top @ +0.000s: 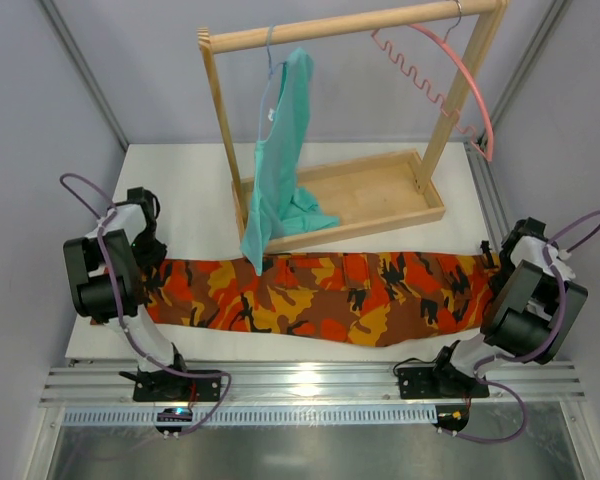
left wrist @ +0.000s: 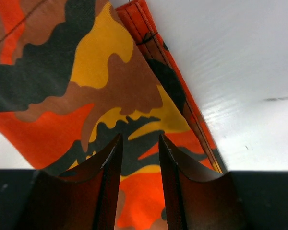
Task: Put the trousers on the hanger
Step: Fold the trousers
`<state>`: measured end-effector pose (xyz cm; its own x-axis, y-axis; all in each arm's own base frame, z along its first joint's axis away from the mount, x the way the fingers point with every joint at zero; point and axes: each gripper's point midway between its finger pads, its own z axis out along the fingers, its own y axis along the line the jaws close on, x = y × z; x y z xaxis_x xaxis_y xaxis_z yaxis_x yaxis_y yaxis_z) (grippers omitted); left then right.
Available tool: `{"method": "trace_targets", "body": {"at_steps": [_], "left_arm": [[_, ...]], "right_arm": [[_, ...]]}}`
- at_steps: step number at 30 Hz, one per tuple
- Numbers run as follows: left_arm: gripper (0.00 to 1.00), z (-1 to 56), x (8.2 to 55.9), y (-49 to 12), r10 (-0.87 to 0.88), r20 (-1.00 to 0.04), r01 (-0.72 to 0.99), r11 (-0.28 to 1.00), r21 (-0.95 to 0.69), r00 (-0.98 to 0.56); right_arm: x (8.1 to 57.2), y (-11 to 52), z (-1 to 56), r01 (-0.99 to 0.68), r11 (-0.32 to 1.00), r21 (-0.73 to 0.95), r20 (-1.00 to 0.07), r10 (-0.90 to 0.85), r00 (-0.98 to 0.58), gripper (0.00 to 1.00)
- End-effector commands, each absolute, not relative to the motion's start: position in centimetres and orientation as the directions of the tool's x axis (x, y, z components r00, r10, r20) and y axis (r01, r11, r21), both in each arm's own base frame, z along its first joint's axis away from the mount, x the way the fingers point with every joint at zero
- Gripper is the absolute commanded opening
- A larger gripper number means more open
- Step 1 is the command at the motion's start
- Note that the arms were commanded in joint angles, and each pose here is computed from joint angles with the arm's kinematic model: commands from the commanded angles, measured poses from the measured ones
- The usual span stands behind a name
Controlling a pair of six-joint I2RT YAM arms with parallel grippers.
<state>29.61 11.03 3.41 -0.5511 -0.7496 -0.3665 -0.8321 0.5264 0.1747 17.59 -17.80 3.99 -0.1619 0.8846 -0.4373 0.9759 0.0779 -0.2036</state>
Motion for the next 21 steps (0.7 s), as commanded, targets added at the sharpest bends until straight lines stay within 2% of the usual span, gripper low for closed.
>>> {"method": "trace_targets", "body": {"at_steps": [1,3,6,7,8,9,14,21], "left_arm": [[0.37,1.9,30.0,11.5,-0.778,-0.331,-0.845,0.500,0.189,-0.534],[0.36,1.4,29.7,12.0,-0.785,-0.320,-0.848,0.485,0.214,-0.530],[0.36,0.6,29.6,12.3,-0.787,-0.311,-0.846,0.482,0.230,-0.533],[0.36,0.2,29.5,12.5,-0.789,-0.307,-0.845,0.477,0.241,-0.533],[0.37,0.0,29.3,12.6,-0.791,-0.300,-0.844,0.474,0.250,-0.533],[0.36,-0.1,29.2,12.8,-0.792,-0.297,-0.843,0.473,0.255,-0.534],[0.36,-0.4,29.0,13.7,-0.794,-0.295,-0.843,0.459,0.282,-0.531],[0.37,-0.5,28.9,14.9,-0.799,-0.299,-0.847,0.439,0.301,-0.521]], "right_arm": [[17.8,-19.9,3.2,0.984,0.021,-0.175,-0.515,0.850,-0.110,0.51],[17.8,-20.3,2.5,0.987,0.012,-0.159,-0.519,0.850,-0.094,0.49],[17.4,-20.3,0.9,0.988,0.006,-0.152,-0.510,0.856,-0.083,0.36],[16.6,-20.4,0.3,0.986,-0.012,-0.164,-0.503,0.861,-0.073,0.28],[16.3,-20.7,0.2,0.986,-0.025,-0.165,-0.504,0.861,-0.062,0.09],[16.0,-21.1,0.4,0.985,-0.046,-0.163,-0.510,0.859,-0.044,0.05],[16.0,-21.7,0.7,0.995,-0.078,-0.060,-0.481,0.876,0.039,0.04],[14.0,-24.0,3.7,0.980,-0.198,0.009,-0.554,0.815,0.170,0.04]]}}
